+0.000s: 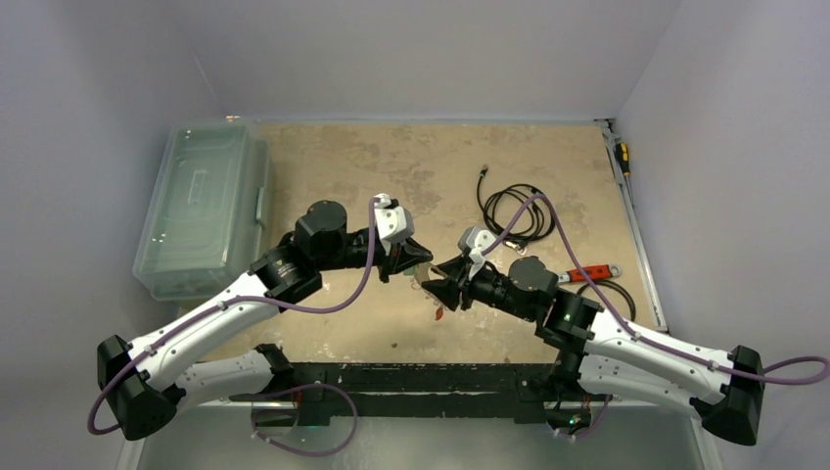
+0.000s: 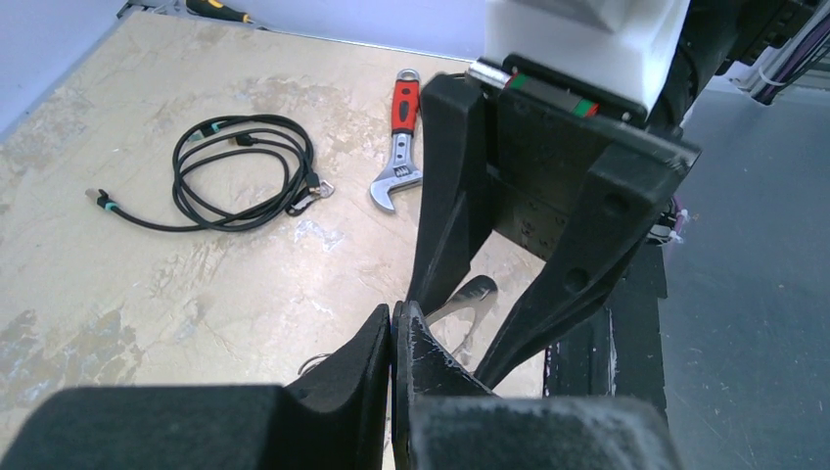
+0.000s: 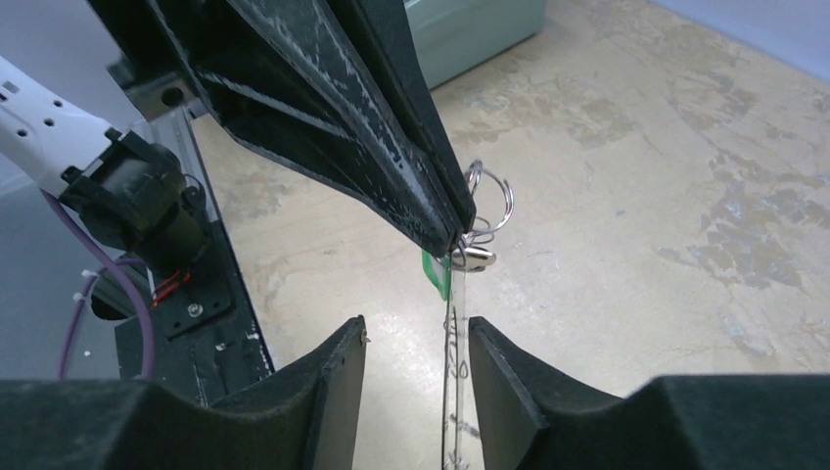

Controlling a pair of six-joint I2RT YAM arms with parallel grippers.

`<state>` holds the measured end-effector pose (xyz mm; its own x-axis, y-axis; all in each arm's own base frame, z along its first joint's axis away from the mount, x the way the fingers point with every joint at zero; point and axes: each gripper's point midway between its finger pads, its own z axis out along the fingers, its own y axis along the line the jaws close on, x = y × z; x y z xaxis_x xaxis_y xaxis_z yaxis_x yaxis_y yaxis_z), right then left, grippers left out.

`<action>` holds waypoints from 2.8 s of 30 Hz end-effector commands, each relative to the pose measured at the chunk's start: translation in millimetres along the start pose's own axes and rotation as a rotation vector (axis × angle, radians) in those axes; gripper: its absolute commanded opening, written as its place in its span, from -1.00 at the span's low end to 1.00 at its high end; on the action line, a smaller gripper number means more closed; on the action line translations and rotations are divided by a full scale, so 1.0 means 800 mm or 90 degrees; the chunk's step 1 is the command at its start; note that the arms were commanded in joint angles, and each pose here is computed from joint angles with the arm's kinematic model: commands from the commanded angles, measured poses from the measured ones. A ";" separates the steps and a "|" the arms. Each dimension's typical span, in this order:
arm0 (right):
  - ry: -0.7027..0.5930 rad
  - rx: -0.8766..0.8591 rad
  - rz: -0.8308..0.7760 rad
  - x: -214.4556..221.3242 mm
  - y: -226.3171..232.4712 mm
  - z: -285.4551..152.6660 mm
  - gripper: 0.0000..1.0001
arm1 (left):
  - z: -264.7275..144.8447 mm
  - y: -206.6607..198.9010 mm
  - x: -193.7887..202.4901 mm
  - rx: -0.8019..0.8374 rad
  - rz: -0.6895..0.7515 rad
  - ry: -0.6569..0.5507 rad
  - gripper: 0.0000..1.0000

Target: Put the keys on the keyring

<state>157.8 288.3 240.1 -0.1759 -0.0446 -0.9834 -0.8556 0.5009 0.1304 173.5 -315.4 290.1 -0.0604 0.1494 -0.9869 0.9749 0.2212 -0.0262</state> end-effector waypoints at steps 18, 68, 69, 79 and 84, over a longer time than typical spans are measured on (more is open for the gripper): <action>-0.032 -0.008 -0.020 -0.043 0.006 0.007 -1.00 | -0.005 0.016 -0.021 -0.055 0.004 -0.038 -1.00; 0.167 0.193 0.203 0.056 -0.092 0.045 0.28 | -0.062 0.159 0.088 -0.588 -0.220 0.175 0.47; 0.180 0.212 0.209 0.062 -0.099 0.043 0.27 | -0.059 0.156 0.105 -0.586 -0.238 0.212 0.45; 0.187 0.392 0.241 0.082 -0.147 -0.013 0.23 | -0.024 0.118 0.219 -0.558 -0.434 0.373 0.08; 0.155 0.404 0.248 0.080 -0.146 -0.042 0.21 | -0.005 0.107 0.262 -0.541 -0.485 0.420 -0.24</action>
<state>233.8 219.5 164.3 -0.5898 0.0274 -0.8071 -0.3502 0.8919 0.2862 253.5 -251.9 104.9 -0.7997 0.1557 -0.5799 0.2781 0.9520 -0.1280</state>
